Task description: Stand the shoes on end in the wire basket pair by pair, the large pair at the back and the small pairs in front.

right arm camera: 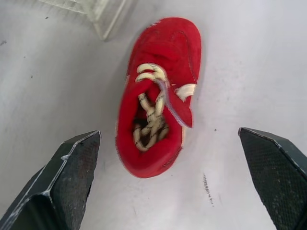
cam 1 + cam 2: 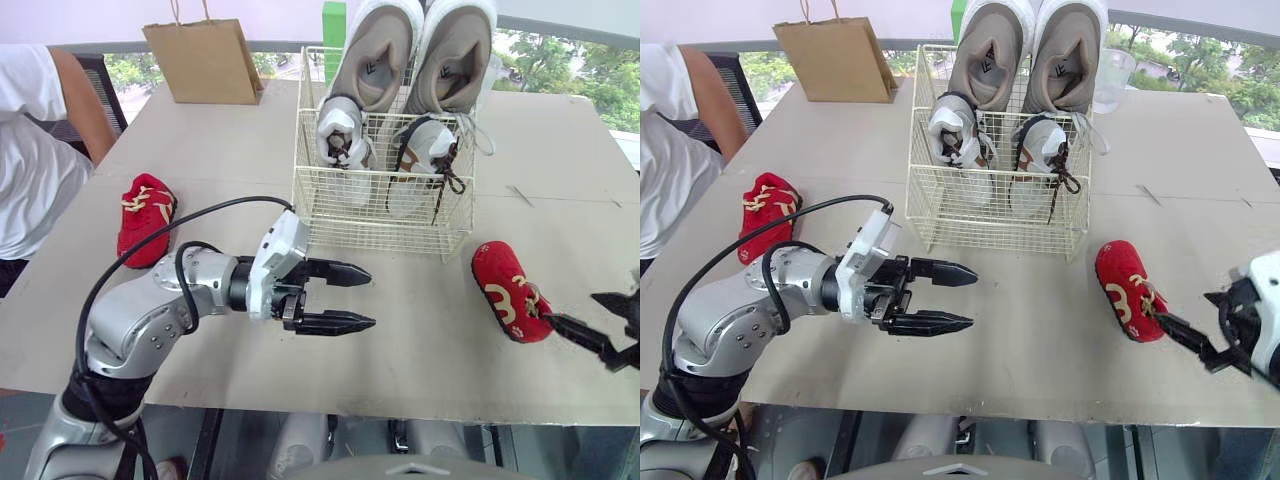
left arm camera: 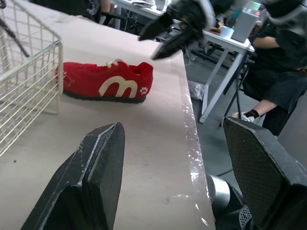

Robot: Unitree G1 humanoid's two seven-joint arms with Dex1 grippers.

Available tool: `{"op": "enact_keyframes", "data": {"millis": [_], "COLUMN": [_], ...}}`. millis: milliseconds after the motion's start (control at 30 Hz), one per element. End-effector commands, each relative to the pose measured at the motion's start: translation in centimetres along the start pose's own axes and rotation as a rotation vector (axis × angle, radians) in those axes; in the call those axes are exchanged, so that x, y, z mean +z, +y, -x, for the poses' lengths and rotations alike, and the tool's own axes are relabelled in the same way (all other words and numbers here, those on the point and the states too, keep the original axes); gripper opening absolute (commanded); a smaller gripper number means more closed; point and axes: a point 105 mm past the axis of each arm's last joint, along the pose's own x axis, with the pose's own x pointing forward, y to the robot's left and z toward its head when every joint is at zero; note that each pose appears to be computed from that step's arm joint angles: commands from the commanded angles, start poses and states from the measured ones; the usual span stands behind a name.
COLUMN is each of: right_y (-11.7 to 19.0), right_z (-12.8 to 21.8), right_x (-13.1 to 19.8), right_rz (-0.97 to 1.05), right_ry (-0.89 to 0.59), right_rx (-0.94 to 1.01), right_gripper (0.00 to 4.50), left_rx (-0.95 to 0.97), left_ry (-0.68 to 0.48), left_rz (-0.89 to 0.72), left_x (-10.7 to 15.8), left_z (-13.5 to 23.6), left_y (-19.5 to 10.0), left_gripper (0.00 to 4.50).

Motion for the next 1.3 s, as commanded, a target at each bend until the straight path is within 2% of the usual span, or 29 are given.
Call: {"op": "enact_keyframes", "data": {"millis": [33,67,167,233,400,433,633,733,833,933,1067,1167,1300], "right_y": [-0.5,-1.0,-1.9,-2.1,-2.0,-2.0,-2.3,-2.4,-1.6,0.4,3.3,5.0,8.6], "right_z": [-1.0,-1.4,-2.7,-3.5,-5.0,-5.2,-5.4,-5.1,-3.5,-1.3,1.1,1.5,1.3], "right_x": [0.3,0.3,0.1,0.2,-0.7,-0.8,-0.8,0.1,2.4,3.9,5.0,5.9,8.0], "right_rz": [-0.064,-0.059,-0.012,0.014,0.097,0.100,0.173,0.225,0.401,0.591,0.806,0.963,1.171], "right_ry": [0.057,0.083,0.169,0.197,0.272,0.272,0.262,0.191,0.051,-0.049,-0.049,-0.041,-0.117], "right_rx": [0.048,0.040,0.041,0.053,0.083,0.091,0.068,0.050,0.057,0.147,0.312,0.397,0.526], "right_gripper": [4.50,4.50,3.70,2.87,0.39,0.05,0.05,0.05,0.05,0.05,0.05,0.05,0.05], "left_rx": [-0.009,-0.003,0.031,0.052,0.089,0.095,0.118,0.115,0.115,0.130,0.100,0.089,0.028], "left_ry": [-0.002,-0.001,-0.019,-0.021,-0.029,-0.030,-0.040,-0.049,-0.096,-0.121,-0.151,-0.099,-0.046], "left_rz": [-0.047,-0.049,-0.045,-0.043,-0.042,-0.043,-0.044,-0.049,-0.029,0.020,0.138,0.197,0.226], "left_x": [0.5,0.4,0.3,0.1,0.1,0.1,0.2,0.4,1.3,2.1,3.7,4.0,5.6], "left_z": [0.0,0.0,-0.2,-0.1,0.0,0.0,0.1,-0.1,-0.1,0.1,0.1,-0.1,-1.1], "left_y": [-0.4,-0.5,-0.9,-1.0,-1.3,-1.2,-0.6,-0.3,0.3,1.3,2.5,3.5,4.4], "left_gripper": [3.52,3.52,3.56,3.56,3.56,3.56,3.56,3.56,3.56,3.56,3.56,3.56,3.56]}}
